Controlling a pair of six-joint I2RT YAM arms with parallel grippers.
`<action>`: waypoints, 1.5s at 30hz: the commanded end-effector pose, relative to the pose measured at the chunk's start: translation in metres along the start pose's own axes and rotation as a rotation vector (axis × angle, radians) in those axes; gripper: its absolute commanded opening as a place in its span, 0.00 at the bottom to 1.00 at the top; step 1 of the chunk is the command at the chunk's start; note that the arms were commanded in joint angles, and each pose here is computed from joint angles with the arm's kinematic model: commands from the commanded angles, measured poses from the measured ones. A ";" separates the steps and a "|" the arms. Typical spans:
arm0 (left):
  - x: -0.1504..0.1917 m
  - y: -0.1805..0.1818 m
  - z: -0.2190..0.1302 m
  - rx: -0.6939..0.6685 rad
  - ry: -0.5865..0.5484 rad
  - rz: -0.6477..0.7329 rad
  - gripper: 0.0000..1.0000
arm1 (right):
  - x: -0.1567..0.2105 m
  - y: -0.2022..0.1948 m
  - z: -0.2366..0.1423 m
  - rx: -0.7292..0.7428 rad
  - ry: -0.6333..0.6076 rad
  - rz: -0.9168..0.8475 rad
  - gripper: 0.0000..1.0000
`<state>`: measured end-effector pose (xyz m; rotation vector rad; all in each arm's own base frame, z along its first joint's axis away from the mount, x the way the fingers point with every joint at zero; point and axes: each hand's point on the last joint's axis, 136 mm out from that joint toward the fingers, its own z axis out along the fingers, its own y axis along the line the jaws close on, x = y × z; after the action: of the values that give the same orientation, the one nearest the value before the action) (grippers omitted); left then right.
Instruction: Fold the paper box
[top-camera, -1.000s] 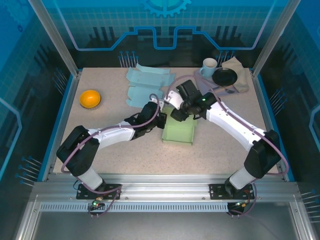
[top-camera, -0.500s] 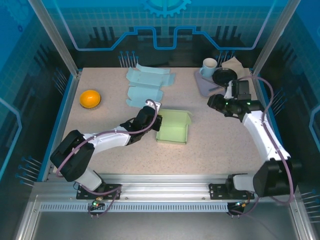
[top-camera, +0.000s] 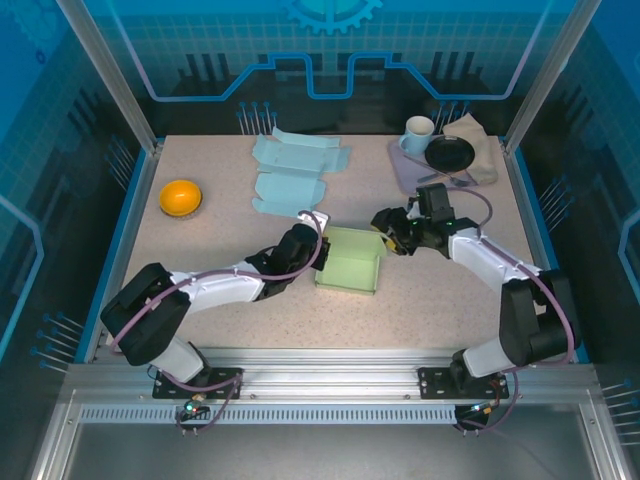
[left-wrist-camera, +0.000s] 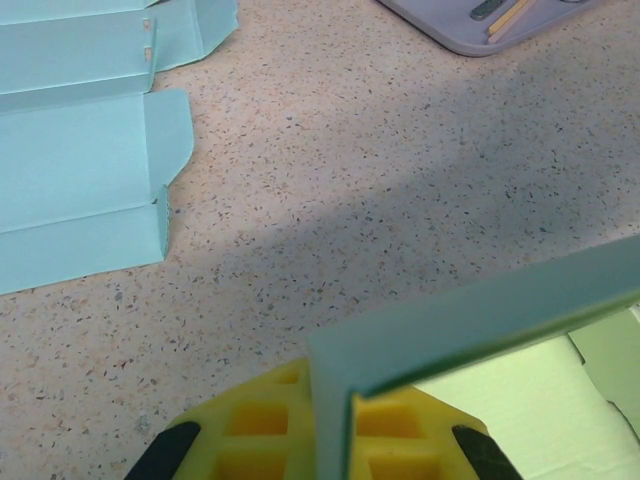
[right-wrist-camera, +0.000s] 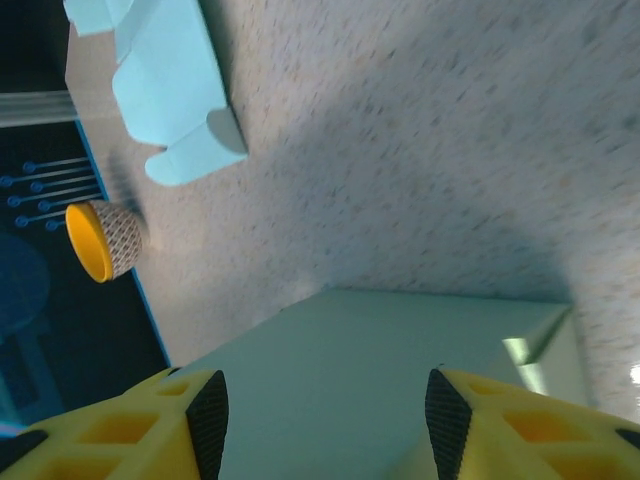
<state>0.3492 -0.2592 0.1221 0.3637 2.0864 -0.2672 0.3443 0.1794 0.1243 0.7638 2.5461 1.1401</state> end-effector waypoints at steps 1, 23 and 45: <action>-0.008 0.006 -0.007 -0.043 -0.047 -0.033 0.00 | 0.017 0.014 0.008 -0.051 0.052 0.054 0.57; 0.000 0.018 -0.032 -0.149 -0.126 -0.076 0.00 | 0.055 -0.010 -0.015 0.006 0.064 0.097 0.61; 0.059 -0.003 -0.038 -0.077 -0.076 -0.255 0.00 | 0.098 -0.013 0.013 0.043 0.112 0.032 0.53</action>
<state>0.3082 -0.2352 0.1124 0.0730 1.9982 -0.2331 0.2754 0.2273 0.1144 0.8784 2.6235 1.2151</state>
